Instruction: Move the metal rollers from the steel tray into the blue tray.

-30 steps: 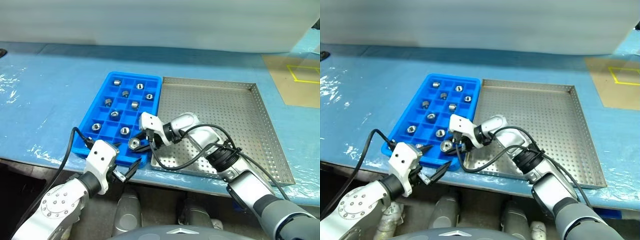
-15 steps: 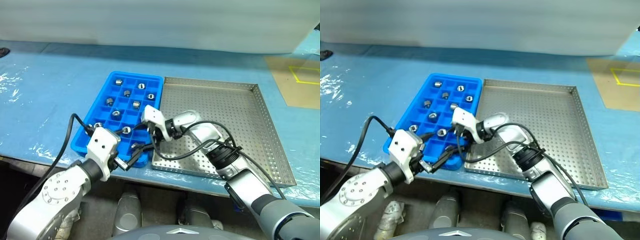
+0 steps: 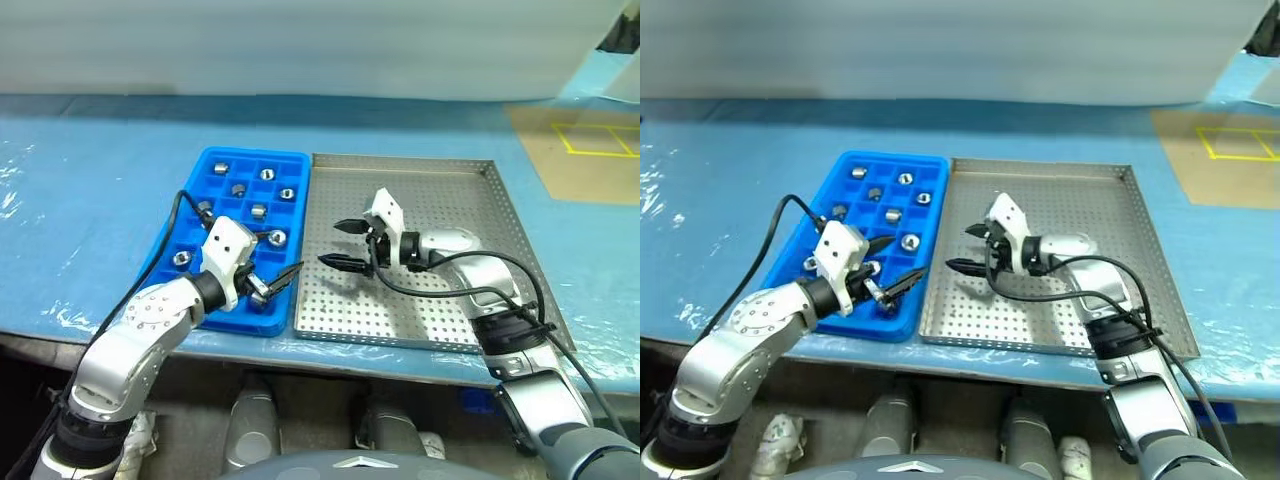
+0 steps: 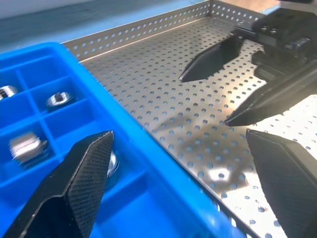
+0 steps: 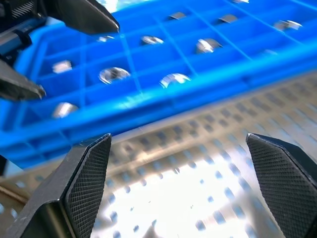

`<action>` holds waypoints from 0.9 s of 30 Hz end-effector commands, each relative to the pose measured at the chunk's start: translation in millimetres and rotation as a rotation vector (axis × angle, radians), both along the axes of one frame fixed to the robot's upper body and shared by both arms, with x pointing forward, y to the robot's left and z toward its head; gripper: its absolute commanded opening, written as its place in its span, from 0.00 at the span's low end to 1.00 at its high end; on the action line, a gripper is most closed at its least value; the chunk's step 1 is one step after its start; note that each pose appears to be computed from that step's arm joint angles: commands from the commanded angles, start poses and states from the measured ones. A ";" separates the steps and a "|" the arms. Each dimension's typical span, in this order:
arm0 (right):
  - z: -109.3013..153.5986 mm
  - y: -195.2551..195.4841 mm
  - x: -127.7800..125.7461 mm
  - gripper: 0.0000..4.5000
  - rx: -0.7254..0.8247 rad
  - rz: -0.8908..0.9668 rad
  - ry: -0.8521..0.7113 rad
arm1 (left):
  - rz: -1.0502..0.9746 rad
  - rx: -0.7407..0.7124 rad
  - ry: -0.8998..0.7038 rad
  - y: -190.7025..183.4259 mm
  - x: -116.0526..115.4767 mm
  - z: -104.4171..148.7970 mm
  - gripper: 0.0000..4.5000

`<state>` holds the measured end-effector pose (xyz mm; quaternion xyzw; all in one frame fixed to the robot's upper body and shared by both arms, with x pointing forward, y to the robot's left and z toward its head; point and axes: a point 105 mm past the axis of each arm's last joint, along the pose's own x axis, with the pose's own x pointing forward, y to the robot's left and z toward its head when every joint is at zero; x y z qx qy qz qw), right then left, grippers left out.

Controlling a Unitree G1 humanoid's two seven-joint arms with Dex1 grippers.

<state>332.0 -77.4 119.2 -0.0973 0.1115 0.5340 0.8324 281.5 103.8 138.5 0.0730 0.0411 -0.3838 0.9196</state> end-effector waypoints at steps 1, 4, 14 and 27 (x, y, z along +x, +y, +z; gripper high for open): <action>23.7 -12.7 -0.8 0.99 0.071 -0.098 -0.090 | -0.039 -0.038 -0.078 -8.5 16.5 11.4 1.00; 26.7 -29.2 2.2 0.99 0.096 -0.215 -0.121 | -0.068 -0.043 -0.105 -14.0 29.4 10.9 1.00; 26.6 -52.1 -2.4 0.99 0.117 -0.363 -0.166 | -0.087 -0.030 -0.155 -22.0 53.8 4.6 1.00; 16.4 -42.6 -5.8 0.99 0.085 -0.336 -0.158 | -0.075 -0.031 -0.179 -24.8 51.4 -1.6 1.00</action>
